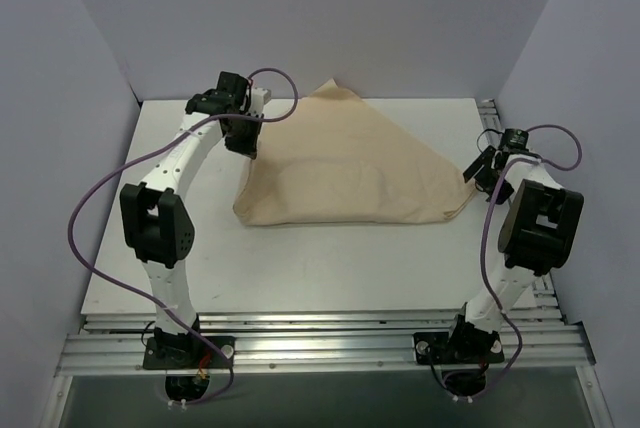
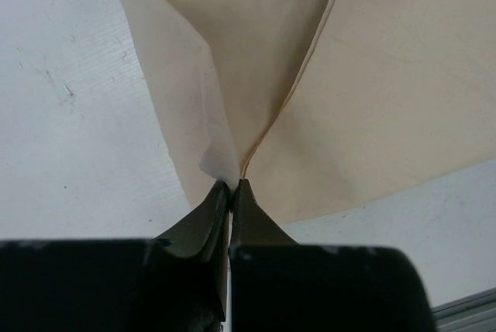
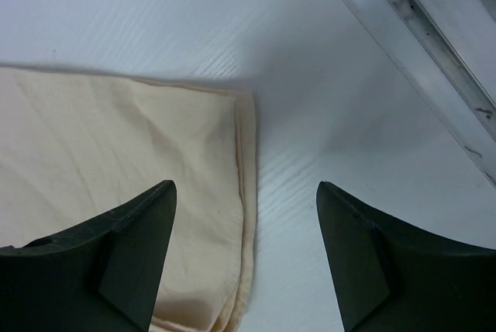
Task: Prepare the surgical pack
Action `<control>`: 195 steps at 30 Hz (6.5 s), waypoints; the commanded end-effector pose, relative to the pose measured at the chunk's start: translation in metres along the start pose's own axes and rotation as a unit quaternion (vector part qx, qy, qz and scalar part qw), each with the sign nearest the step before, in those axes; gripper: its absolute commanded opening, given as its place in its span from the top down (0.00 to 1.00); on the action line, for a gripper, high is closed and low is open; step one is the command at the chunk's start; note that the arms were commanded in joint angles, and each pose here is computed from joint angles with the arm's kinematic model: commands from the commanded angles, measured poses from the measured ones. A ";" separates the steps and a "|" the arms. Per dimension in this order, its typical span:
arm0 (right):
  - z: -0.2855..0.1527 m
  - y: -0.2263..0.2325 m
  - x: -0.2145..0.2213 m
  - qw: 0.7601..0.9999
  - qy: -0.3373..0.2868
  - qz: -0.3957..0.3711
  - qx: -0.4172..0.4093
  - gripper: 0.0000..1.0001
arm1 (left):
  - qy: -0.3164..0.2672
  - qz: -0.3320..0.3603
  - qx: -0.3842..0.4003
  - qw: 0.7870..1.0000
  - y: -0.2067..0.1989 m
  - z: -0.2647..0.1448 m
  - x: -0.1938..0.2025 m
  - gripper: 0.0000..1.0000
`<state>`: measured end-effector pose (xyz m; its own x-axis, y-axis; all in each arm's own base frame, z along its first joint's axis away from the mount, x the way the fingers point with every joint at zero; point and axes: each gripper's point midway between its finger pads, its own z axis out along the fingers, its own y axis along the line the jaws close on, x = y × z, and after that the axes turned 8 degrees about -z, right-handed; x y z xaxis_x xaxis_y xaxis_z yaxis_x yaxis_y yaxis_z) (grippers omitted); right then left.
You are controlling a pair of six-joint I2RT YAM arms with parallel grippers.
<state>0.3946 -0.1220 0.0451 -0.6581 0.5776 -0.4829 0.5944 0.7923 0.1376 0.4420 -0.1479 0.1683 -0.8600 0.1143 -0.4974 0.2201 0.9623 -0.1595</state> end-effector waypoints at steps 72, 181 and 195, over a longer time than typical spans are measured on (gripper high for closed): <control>-0.222 0.467 0.216 0.889 0.018 -0.137 -0.437 1.00 | -0.054 -0.015 -0.119 0.991 0.059 0.001 -0.002 0.98; -0.060 0.293 0.106 0.941 0.046 -0.120 -0.312 0.42 | 0.007 0.050 0.245 0.968 -0.239 0.085 -0.008 0.30; -0.096 0.307 0.092 0.922 0.018 -0.161 -0.353 0.46 | -0.097 0.089 0.228 0.965 -0.220 -0.034 -0.069 0.31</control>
<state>0.4718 0.1745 0.0867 -0.7993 0.3294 -0.5026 0.0372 0.8619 0.5057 0.4372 -0.3915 0.2081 -0.7709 0.1941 -0.6066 0.5455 0.6929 -0.4716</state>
